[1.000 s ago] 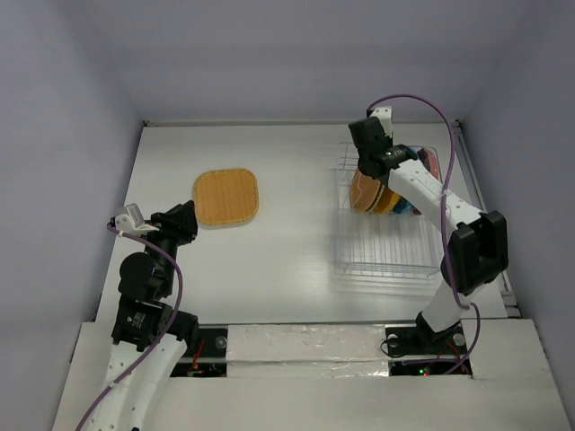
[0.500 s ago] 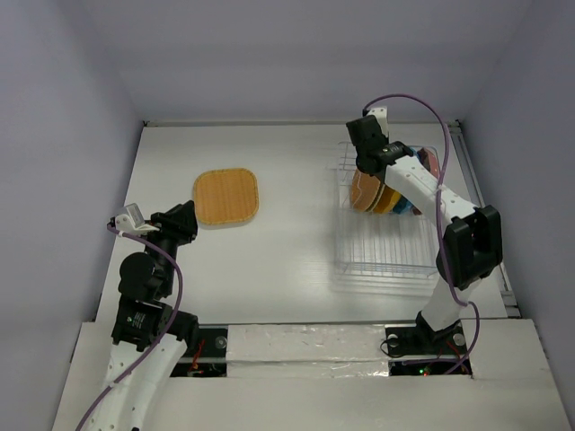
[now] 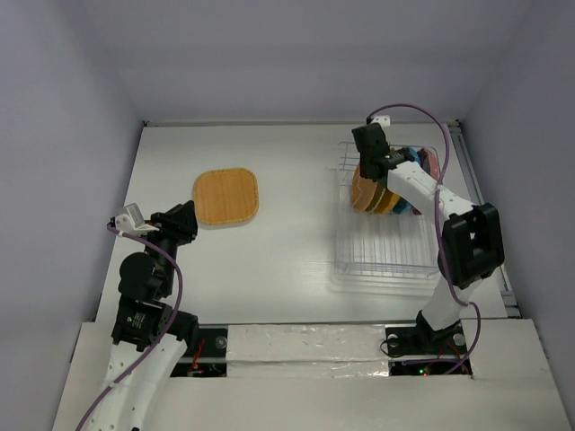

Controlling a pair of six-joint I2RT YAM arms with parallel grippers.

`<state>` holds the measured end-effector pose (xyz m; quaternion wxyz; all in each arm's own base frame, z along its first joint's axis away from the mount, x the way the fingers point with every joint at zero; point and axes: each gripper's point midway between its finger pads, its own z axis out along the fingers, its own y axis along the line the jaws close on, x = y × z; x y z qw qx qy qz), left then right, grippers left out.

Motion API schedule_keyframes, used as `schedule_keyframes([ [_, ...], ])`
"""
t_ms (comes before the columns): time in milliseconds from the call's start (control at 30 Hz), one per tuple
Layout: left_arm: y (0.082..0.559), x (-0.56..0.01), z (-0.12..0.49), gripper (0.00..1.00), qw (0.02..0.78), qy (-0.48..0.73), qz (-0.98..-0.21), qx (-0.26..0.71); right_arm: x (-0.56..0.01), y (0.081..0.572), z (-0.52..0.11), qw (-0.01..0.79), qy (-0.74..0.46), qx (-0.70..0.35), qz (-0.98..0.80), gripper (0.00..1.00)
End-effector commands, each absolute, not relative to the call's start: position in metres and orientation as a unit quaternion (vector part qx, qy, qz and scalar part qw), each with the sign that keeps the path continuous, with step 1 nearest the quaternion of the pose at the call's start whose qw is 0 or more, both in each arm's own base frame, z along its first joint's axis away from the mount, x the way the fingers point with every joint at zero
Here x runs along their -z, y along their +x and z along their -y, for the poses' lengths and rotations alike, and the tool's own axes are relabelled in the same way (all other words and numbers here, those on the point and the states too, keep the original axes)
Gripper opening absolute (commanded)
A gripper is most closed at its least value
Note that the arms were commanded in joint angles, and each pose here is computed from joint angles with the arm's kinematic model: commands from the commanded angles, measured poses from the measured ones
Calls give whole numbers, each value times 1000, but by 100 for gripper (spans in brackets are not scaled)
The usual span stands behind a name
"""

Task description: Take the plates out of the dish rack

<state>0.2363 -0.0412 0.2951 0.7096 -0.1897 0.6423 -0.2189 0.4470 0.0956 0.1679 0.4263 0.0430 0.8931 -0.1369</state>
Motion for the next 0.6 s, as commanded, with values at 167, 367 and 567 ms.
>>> schedule_keyframes([
  [167, 234, -311, 42, 32, 725, -184, -623, 228, -209, 457, -100, 495, 73, 81, -862, 17],
  [367, 234, -311, 42, 32, 726, -184, -623, 229, -268, 459, -96, 535, 61, 83, -839, 0],
  [567, 235, -310, 42, 32, 724, -184, -624, 228, -311, 450, -91, 555, 69, 89, -825, 0],
])
